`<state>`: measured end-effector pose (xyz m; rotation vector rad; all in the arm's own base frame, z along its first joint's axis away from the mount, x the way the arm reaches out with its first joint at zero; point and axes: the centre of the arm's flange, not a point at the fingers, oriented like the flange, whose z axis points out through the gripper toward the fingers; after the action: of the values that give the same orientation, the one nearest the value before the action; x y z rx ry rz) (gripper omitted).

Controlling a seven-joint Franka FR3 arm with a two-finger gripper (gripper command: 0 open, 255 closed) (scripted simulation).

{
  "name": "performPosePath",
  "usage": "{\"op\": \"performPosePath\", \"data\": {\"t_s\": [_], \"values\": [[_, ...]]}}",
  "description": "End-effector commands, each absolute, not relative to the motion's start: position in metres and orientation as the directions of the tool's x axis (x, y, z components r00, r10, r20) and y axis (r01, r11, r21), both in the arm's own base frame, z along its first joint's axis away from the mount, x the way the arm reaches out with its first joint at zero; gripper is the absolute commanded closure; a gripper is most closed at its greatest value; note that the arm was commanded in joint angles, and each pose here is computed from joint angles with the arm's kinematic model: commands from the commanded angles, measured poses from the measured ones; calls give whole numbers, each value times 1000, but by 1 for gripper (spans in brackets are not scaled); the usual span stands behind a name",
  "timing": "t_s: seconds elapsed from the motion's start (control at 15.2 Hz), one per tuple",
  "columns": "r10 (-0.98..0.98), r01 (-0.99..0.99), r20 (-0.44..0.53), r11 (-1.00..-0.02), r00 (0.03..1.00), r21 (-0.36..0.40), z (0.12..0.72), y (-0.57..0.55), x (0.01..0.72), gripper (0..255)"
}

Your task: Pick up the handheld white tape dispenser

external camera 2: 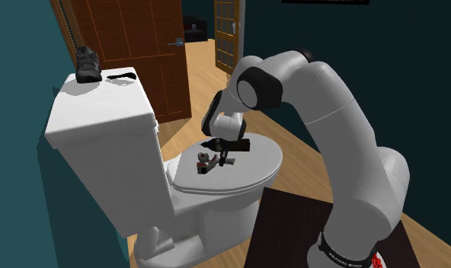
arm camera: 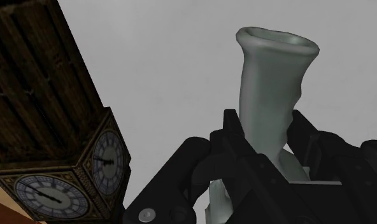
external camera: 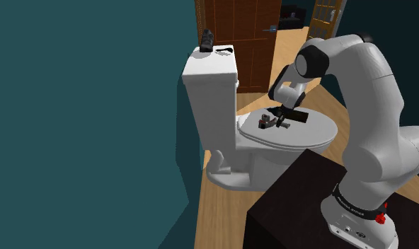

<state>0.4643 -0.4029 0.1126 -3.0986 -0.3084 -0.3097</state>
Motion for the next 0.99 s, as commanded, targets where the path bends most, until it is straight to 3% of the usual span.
{"op": "performPosePath", "data": {"t_s": [0.0, 0.92], "values": [[194, 196, 197, -981, 961, 7, 113, -403, 464, 255], [194, 196, 197, -980, 961, 7, 159, -403, 465, 255]]}}
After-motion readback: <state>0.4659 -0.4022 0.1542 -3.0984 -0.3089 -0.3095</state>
